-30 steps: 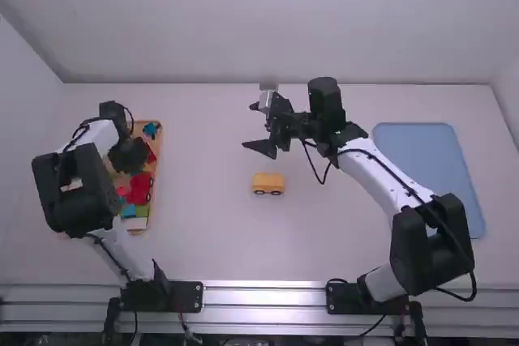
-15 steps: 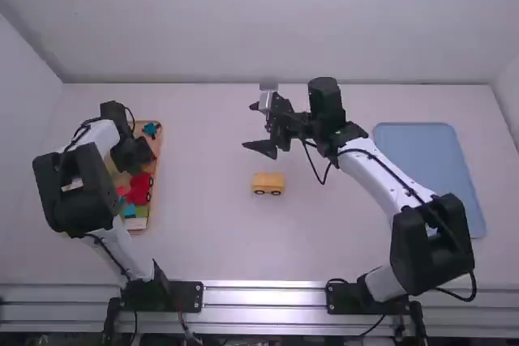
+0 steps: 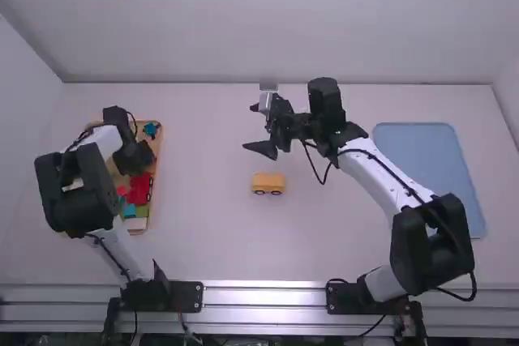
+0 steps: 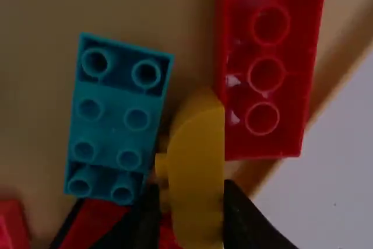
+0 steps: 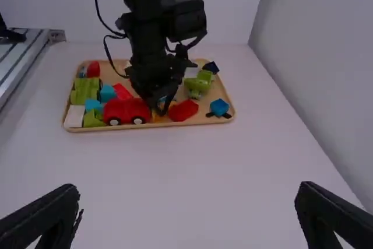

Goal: Assemble lego blocks to make yellow taxi

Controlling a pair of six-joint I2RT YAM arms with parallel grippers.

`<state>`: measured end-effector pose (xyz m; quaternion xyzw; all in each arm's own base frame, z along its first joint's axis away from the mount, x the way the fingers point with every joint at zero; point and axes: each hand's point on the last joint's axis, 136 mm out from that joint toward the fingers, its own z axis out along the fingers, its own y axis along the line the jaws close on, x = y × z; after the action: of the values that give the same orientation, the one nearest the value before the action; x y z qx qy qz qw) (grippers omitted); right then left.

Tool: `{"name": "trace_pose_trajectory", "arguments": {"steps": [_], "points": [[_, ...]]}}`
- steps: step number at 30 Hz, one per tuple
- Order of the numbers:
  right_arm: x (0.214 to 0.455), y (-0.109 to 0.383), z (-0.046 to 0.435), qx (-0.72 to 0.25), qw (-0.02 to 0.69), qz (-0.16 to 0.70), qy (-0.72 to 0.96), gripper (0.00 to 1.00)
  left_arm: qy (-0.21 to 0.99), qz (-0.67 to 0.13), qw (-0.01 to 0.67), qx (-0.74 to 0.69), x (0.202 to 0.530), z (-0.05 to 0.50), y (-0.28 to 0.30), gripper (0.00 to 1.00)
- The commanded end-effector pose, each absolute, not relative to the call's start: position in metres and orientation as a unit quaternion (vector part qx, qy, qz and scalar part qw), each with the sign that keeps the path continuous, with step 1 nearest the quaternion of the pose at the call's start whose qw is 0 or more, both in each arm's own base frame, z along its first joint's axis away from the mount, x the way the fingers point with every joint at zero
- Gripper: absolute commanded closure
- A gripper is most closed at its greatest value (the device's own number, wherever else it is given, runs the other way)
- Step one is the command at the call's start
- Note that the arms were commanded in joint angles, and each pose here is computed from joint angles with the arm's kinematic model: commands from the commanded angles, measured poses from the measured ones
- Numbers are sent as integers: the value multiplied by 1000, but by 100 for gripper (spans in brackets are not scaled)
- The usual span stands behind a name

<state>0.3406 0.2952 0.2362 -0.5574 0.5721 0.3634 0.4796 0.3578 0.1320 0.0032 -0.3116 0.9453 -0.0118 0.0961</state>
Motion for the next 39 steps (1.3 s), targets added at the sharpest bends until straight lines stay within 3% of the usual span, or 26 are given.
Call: {"name": "trace_pose_trajectory", "arguments": {"steps": [1,10,16,20,25,28,32,39], "points": [[348,295,247,-557,493,352,569,1,946,-14,81,-312,351,-8,126,69],[348,295,247,-557,492,353,569,1,946,-13,105,-308,356,-17,125,65],[348,295,247,-557,492,353,568,1,945,-15,107,-307,357,-16,125,77],[348,295,247,-551,488,358,574,1,949,-13,110,-296,359,-16,126,80],[347,295,248,-548,487,361,576,1,949,-10,115,-295,364,-5,134,97],[347,295,249,-549,488,362,574,1,949,-10,118,-293,368,8,134,98],[349,296,250,-536,483,370,585,1,950,-6,154,-273,376,49,136,98],[375,291,252,-446,478,387,650,1,946,4,289,-146,388,134,84,98]]}}
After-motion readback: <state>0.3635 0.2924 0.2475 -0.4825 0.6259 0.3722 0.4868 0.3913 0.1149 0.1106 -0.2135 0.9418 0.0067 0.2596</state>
